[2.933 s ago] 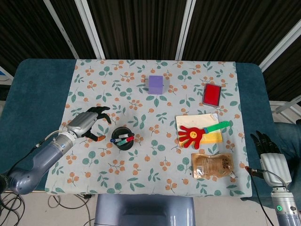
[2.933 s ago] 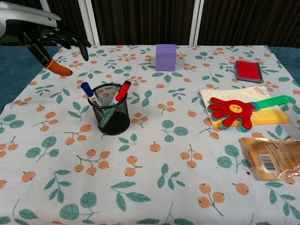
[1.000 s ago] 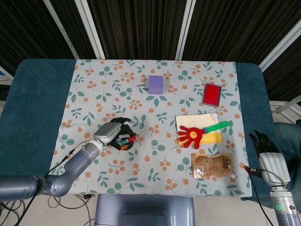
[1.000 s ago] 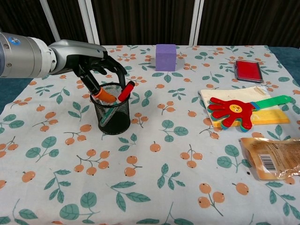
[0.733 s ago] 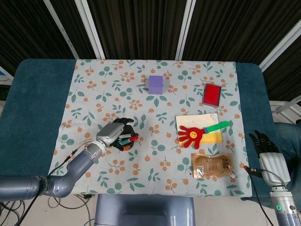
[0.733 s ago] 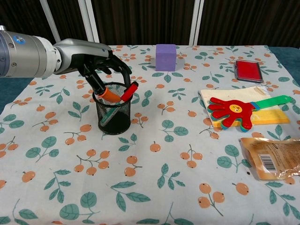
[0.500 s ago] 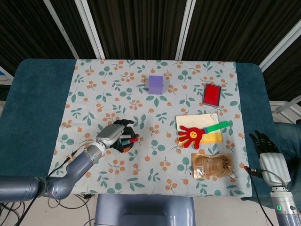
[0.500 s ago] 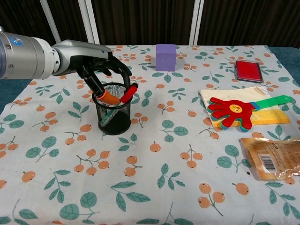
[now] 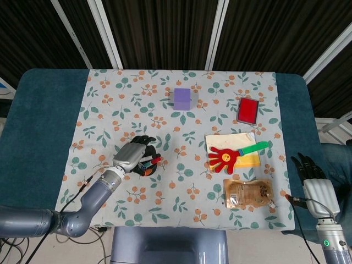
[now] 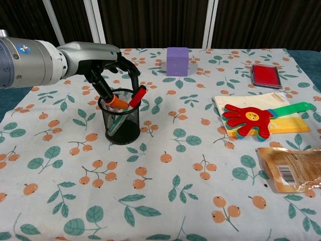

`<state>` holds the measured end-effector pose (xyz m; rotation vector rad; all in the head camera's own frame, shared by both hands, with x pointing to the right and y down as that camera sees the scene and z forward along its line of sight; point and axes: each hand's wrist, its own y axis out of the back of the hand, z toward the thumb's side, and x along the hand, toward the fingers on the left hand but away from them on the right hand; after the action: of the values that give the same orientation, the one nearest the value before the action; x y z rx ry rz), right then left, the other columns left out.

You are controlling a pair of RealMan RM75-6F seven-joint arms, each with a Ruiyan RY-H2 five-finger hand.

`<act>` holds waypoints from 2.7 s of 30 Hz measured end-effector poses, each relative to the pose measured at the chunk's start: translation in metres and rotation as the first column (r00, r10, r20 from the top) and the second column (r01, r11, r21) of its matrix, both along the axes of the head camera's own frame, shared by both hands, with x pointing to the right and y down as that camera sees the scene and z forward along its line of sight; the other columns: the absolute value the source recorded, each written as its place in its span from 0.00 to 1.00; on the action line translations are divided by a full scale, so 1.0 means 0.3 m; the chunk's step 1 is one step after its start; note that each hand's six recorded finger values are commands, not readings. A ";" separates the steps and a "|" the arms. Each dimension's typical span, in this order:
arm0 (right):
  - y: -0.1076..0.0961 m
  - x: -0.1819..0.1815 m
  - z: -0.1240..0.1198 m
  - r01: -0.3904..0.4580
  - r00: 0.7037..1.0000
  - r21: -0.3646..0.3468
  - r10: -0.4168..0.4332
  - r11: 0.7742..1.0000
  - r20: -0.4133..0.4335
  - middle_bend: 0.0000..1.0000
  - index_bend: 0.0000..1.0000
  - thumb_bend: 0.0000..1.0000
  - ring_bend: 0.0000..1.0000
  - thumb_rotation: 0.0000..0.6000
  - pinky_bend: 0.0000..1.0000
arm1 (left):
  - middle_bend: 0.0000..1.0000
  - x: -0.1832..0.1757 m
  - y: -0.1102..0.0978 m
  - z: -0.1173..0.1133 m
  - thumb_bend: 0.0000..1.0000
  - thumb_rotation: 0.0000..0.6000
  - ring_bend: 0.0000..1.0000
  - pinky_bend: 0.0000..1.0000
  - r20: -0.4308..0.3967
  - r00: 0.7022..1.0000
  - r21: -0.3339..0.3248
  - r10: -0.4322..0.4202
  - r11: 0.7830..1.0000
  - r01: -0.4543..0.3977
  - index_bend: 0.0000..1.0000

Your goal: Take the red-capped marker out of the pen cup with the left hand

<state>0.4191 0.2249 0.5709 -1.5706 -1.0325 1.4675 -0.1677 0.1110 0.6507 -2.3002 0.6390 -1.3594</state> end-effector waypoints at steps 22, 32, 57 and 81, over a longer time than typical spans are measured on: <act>0.000 0.002 -0.003 -0.001 1.000 0.000 0.001 1.000 0.003 0.00 0.08 0.04 0.03 1.00 0.19 | 0.12 0.018 0.015 -0.006 0.32 1.00 0.00 0.00 0.017 1.000 0.000 -0.003 1.000 0.003 0.46; 0.000 0.003 -0.006 -0.001 1.000 0.002 0.001 1.000 0.005 0.00 0.08 0.04 0.03 1.00 0.19 | 0.15 0.015 0.012 -0.004 0.34 1.00 0.00 0.00 0.022 1.000 0.007 -0.014 1.000 0.014 0.50; 0.005 -0.001 0.001 0.004 1.000 -0.010 -0.004 1.000 0.007 0.00 0.08 0.04 0.03 1.00 0.19 | 0.19 0.005 0.004 -0.018 0.43 1.00 0.00 0.00 0.013 0.999 -0.008 -0.039 0.999 0.039 0.59; 0.010 -0.009 0.010 0.011 1.000 -0.020 -0.011 1.000 0.000 0.00 0.07 0.04 0.03 1.00 0.19 | 0.19 -0.146 -0.176 -0.389 0.43 1.00 0.00 0.00 -0.225 0.950 0.045 -0.216 0.972 0.231 0.60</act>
<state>0.4165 0.2279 0.5737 -1.5878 -1.0104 1.4745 -0.2116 0.0581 0.5341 -2.3970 1.0295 -1.1620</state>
